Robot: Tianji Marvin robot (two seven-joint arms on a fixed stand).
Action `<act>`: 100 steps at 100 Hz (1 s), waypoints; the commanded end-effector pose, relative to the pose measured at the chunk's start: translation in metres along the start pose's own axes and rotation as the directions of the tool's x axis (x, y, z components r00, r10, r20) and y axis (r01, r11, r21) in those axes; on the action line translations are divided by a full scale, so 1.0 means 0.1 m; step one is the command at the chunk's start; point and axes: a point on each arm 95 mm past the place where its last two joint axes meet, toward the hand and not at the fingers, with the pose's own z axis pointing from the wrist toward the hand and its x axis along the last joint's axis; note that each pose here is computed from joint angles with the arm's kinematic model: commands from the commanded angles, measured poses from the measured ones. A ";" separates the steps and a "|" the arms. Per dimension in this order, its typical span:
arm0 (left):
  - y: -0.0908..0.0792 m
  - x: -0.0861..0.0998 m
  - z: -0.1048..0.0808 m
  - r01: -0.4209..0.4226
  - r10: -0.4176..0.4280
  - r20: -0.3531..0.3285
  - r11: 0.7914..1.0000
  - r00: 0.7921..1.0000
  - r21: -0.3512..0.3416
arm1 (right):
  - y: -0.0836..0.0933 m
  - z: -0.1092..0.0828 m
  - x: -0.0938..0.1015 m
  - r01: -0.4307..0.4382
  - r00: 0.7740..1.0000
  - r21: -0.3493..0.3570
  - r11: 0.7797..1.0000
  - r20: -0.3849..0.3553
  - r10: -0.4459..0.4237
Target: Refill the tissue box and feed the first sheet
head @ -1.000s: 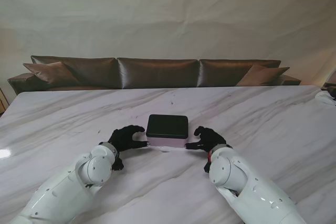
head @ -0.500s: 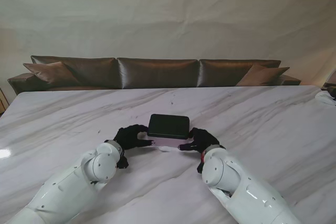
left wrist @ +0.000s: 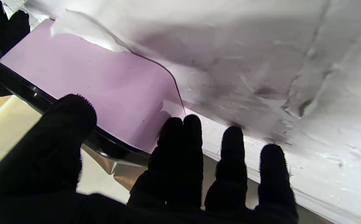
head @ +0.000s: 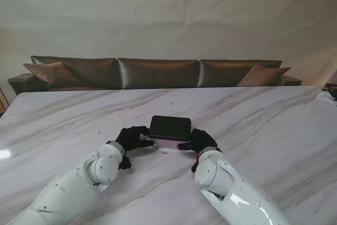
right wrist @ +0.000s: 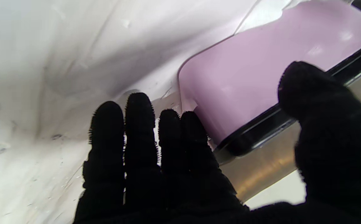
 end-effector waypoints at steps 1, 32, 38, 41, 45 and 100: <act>0.10 0.21 -0.01 0.010 -0.011 -0.055 1.000 0.998 -0.016 | -0.09 -0.06 0.15 -0.026 0.999 0.029 0.999 -0.029 0.027; 0.04 0.31 -0.04 0.002 0.003 -0.065 0.997 0.998 0.071 | -0.06 -0.18 0.26 -0.093 0.994 -0.001 0.996 -0.061 0.092; 0.03 0.32 -0.04 0.006 0.000 -0.069 0.997 0.998 0.080 | -0.06 -0.21 0.27 -0.103 0.992 -0.002 0.995 -0.067 0.102; 0.03 0.33 -0.04 0.006 0.000 -0.072 0.996 0.997 0.085 | -0.06 -0.22 0.28 -0.110 0.991 -0.002 0.994 -0.071 0.110; 0.02 0.35 -0.04 0.008 -0.001 -0.076 0.996 0.997 0.089 | -0.05 -0.24 0.29 -0.120 0.990 -0.001 0.993 -0.077 0.120; -0.10 0.52 -0.14 0.115 -0.096 -0.136 0.984 0.986 0.138 | 0.06 -0.34 0.41 -0.202 0.976 -0.061 0.977 -0.097 0.196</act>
